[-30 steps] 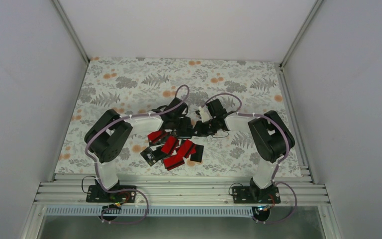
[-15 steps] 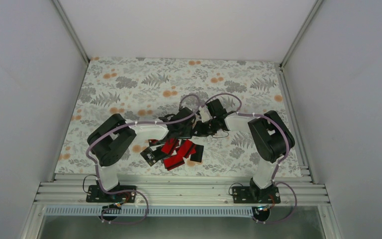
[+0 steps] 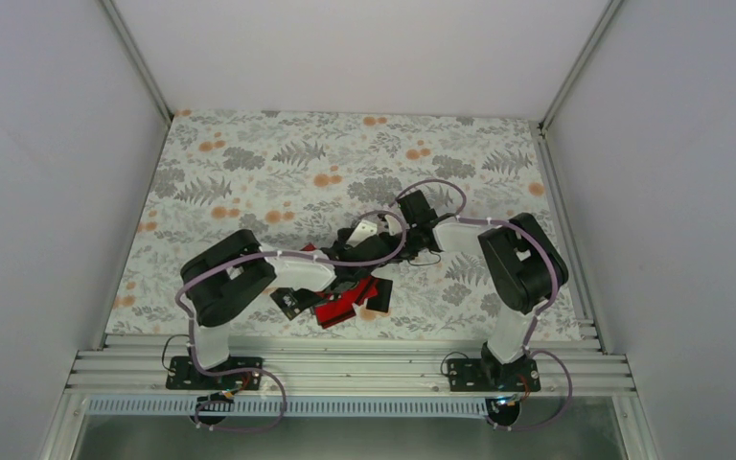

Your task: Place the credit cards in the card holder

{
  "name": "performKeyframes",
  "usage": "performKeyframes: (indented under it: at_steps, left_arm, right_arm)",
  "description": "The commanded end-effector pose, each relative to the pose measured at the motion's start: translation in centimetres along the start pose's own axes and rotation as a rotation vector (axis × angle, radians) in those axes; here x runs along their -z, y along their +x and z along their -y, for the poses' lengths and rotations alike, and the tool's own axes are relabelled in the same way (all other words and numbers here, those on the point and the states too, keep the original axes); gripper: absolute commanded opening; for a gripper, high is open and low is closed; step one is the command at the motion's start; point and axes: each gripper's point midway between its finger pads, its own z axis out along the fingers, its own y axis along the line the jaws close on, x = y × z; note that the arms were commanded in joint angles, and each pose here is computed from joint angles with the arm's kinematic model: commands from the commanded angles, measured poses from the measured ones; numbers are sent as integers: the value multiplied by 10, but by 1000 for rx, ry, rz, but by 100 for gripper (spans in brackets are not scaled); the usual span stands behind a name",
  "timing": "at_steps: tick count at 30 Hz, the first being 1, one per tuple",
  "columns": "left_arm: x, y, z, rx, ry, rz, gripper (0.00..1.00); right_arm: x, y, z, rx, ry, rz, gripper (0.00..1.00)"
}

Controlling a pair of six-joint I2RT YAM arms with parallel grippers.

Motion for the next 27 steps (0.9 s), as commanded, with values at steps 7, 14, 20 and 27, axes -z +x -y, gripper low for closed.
performKeyframes:
  at_steps: [7, 14, 20, 27]
  left_arm:
    - [-1, 116, -6, -288, 16, -457, 3]
    - [28, 53, 0, -104, 152, -357, 16]
    - [43, 12, -5, 23, 266, -283, 21]
    - [50, -6, -7, 110, 342, -257, 25]
  right_arm:
    - [15, -17, -4, 17, 43, 55, 5]
    - [29, -31, -21, 41, 13, 79, 4]
    - [38, -41, -35, 64, -14, 86, 4]
    - [42, -36, -47, 66, -71, 68, 4]
